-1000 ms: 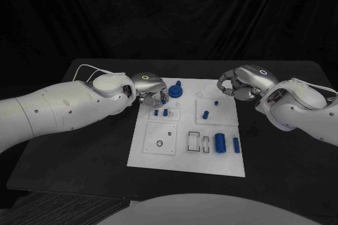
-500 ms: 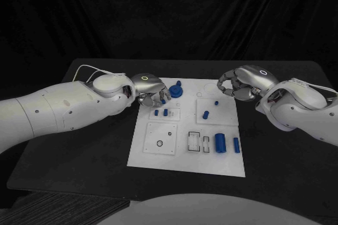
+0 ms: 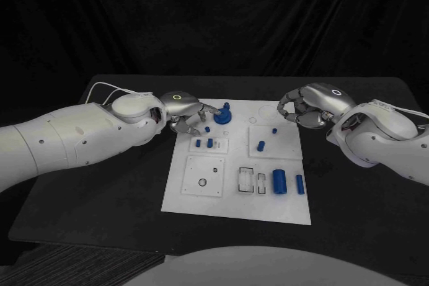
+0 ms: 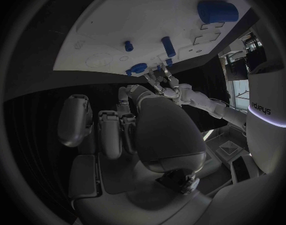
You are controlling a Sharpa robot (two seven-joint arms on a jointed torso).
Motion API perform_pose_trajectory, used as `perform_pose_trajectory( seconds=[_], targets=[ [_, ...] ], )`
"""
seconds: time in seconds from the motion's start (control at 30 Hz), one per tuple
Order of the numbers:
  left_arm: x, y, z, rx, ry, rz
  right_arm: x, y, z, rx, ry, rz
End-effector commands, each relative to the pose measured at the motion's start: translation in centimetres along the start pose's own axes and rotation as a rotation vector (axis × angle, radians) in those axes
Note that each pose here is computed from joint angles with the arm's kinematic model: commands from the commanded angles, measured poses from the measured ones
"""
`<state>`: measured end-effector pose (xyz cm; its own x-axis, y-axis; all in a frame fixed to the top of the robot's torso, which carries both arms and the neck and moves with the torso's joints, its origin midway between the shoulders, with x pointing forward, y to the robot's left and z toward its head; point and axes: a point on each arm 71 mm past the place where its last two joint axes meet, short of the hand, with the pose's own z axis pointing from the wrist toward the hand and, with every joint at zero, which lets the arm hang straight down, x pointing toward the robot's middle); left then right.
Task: Assemble the parts on the task board
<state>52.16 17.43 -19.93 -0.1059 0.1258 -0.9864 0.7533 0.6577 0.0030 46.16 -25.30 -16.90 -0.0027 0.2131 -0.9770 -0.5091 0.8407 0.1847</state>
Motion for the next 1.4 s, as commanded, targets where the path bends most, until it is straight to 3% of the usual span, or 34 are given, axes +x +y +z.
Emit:
perform_pose_trajectory(
  seconds=[0.03,0.13,0.27,0.37,0.4,0.53,0.63,0.73,0.93,1.1,1.4],
  targets=[
    [-0.44,0.39,-0.60,0.003,-0.080,0.020,-0.1,-0.1,-0.2,0.018,-0.006,0.001],
    [-0.78,1.00,-1.78,0.010,-0.140,0.038,-0.6,0.0,-0.2,0.015,-0.017,-0.001],
    [-1.36,2.40,-4.57,0.020,-0.217,0.032,-2.1,0.4,0.2,-0.012,-0.016,-0.018],
    [-1.96,3.73,-6.58,0.002,-0.269,-0.107,-3.4,0.7,0.6,-0.024,0.020,-0.059],
    [-2.01,3.92,-6.86,-0.002,-0.274,-0.134,-3.6,0.7,0.7,-0.025,0.025,-0.067],
    [-2.28,5.41,-9.08,-0.020,-0.323,-0.395,-4.9,1.4,1.2,-0.039,0.083,-0.164],
    [-2.34,6.12,-10.49,-0.014,-0.351,-0.546,-5.6,1.9,1.5,-0.045,0.134,-0.278],
    [-2.41,6.18,-11.37,0.003,-0.370,-0.620,-5.9,2.3,1.6,-0.057,0.171,-0.380],
    [-2.31,5.03,-11.86,0.063,-0.379,-0.738,-5.7,2.8,1.9,-0.095,0.204,-0.519],
    [-1.93,4.24,-11.55,0.102,-0.393,-0.970,-4.9,2.9,2.0,-0.127,0.236,-0.547],
    [-1.66,3.92,-11.58,0.154,-0.472,-1.293,-3.3,2.4,1.7,-0.170,0.275,-0.541]
  ],
)
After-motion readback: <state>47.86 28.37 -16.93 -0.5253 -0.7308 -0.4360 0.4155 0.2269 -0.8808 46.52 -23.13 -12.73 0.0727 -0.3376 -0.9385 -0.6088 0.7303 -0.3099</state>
